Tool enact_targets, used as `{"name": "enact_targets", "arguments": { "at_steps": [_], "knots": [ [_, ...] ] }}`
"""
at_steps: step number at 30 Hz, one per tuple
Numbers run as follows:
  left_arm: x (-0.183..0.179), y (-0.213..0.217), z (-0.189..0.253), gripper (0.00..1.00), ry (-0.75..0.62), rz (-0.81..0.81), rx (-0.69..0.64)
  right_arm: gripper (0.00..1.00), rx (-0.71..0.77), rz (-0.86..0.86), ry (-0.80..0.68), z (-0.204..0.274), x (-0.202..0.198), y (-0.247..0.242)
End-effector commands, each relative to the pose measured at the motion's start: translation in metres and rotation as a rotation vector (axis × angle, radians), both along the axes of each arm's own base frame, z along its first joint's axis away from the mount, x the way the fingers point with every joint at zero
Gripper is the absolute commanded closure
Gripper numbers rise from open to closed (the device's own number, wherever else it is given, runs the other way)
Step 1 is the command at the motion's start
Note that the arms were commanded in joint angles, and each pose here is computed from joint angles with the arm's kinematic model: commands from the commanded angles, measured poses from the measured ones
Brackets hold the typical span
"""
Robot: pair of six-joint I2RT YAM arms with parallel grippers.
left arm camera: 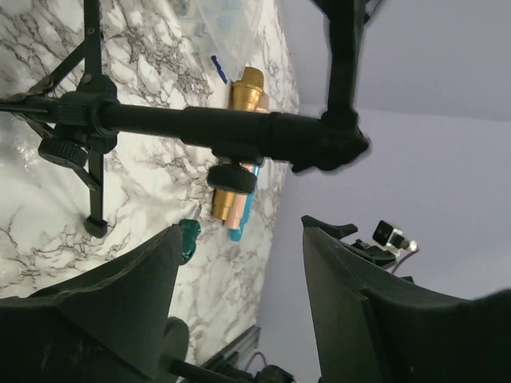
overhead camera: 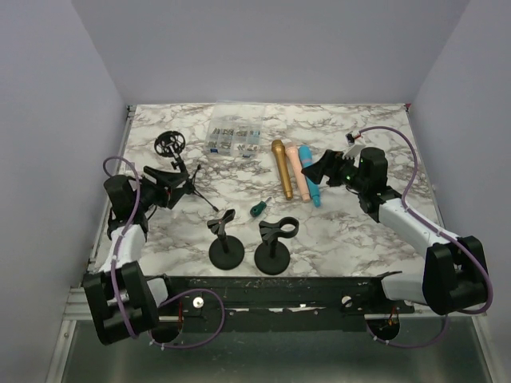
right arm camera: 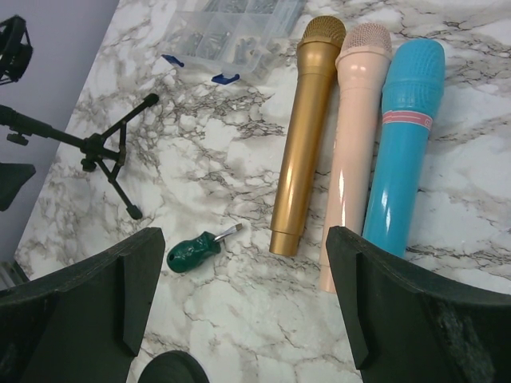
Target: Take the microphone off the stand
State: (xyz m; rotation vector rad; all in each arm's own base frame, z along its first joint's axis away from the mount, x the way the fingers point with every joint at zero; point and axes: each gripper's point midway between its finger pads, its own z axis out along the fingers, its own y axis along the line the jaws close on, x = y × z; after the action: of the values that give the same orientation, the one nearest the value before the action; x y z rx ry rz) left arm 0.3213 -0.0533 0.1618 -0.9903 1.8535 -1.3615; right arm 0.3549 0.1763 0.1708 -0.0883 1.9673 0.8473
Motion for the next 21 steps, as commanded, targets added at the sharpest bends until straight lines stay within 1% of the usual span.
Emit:
{"name": "enact_targets", "arguments": {
  "at_steps": [1,7,12,15,17,21],
  "knots": [
    [-0.014,0.007,0.014,0.36,-0.070,-0.002,0.214,0.09,0.004,0.017,-0.001,-0.003,-0.002,0.003],
    [-0.032,0.008,0.040,0.36,-0.188,-0.031,0.407,0.09,0.009,0.020,0.001,-0.002,-0.003,0.004],
    [-0.030,0.020,0.055,0.36,-0.271,-0.023,0.704,0.09,0.012,0.022,-0.001,-0.001,-0.003,0.004],
    [-0.022,0.020,0.053,0.36,-0.264,-0.051,0.864,0.09,0.012,0.022,0.001,-0.002,-0.004,0.004],
    [-0.013,0.015,0.049,0.36,-0.266,-0.084,0.937,0.09,0.011,0.019,0.000,-0.002,-0.003,0.004],
    [0.003,0.018,0.038,0.36,-0.190,-0.096,1.003,0.09,0.005,0.017,-0.003,-0.001,-0.004,0.003]
  ]
}}
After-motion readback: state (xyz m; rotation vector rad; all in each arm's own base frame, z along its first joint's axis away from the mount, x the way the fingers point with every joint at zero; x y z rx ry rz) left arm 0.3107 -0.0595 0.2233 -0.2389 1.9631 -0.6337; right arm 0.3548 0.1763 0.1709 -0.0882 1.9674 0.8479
